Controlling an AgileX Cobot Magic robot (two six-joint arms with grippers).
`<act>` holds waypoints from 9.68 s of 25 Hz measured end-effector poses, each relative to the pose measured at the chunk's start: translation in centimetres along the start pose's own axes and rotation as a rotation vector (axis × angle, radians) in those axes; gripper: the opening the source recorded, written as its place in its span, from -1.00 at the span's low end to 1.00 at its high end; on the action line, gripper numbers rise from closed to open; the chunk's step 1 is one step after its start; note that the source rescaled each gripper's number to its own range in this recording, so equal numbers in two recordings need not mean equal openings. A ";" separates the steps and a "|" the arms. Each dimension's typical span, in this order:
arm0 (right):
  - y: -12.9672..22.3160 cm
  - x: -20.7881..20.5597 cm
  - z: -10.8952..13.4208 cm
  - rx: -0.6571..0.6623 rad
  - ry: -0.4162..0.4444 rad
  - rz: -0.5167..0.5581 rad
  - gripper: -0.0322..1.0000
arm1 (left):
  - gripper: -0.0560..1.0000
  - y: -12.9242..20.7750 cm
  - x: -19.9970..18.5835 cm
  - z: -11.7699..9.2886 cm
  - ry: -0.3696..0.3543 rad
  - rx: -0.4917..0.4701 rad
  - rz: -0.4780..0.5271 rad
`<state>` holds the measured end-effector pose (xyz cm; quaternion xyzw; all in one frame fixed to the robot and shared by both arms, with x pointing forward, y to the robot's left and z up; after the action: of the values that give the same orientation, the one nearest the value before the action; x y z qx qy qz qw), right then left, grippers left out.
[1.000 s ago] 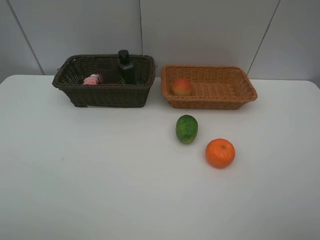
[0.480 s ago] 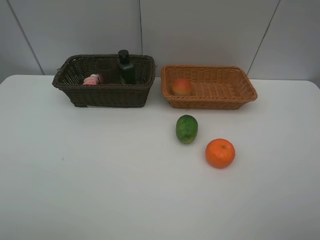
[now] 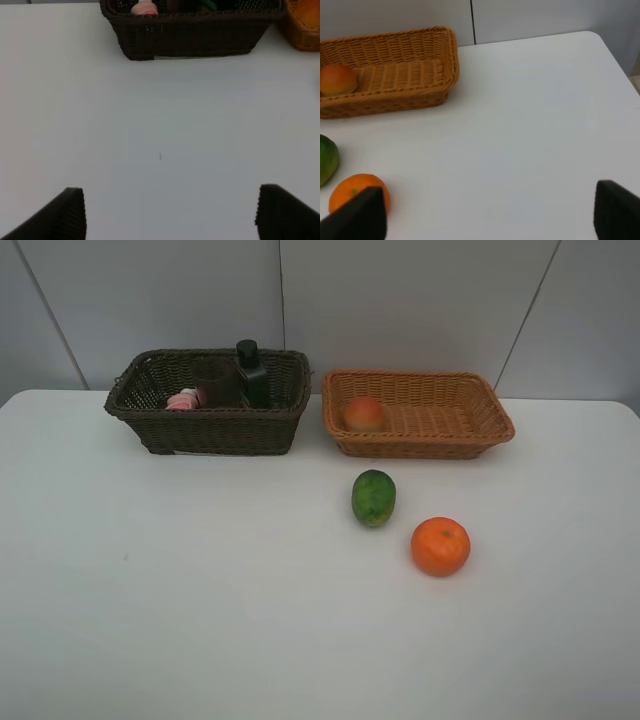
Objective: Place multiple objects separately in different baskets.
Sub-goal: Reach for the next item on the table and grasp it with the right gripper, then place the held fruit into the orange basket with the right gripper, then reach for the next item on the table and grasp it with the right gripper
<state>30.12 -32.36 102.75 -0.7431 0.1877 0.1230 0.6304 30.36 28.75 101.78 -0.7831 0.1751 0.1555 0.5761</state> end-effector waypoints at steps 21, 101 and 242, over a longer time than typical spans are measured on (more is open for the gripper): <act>-7.2 10.1 1.8 -0.039 -0.099 0.372 0.51 | 0.79 0.0 0.0 0.0 0.000 -0.001 -0.001; 2.6 33.1 28.4 -0.272 -0.320 0.985 0.88 | 0.79 0.0 0.0 0.0 0.000 0.000 -0.002; -20.1 34.9 19.7 -0.368 -0.323 0.565 1.00 | 0.79 0.0 0.0 0.0 0.000 0.000 -0.002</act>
<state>71.27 -14.65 102.61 -0.7339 0.2582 0.4395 0.4490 30.37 28.77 101.81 -0.7834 0.1742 0.1551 0.5761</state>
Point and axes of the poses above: a point on each arm's last joint axis where the gripper is mounted, x pointing out along that axis toward the gripper, z along the wrist's bending axis when the last joint is at zero, y = z × x, the point moved 8 cm from there along x, pointing out along that axis toward the gripper, and after that the axes turned 14 degrees about -x, right-handed, at the moved point
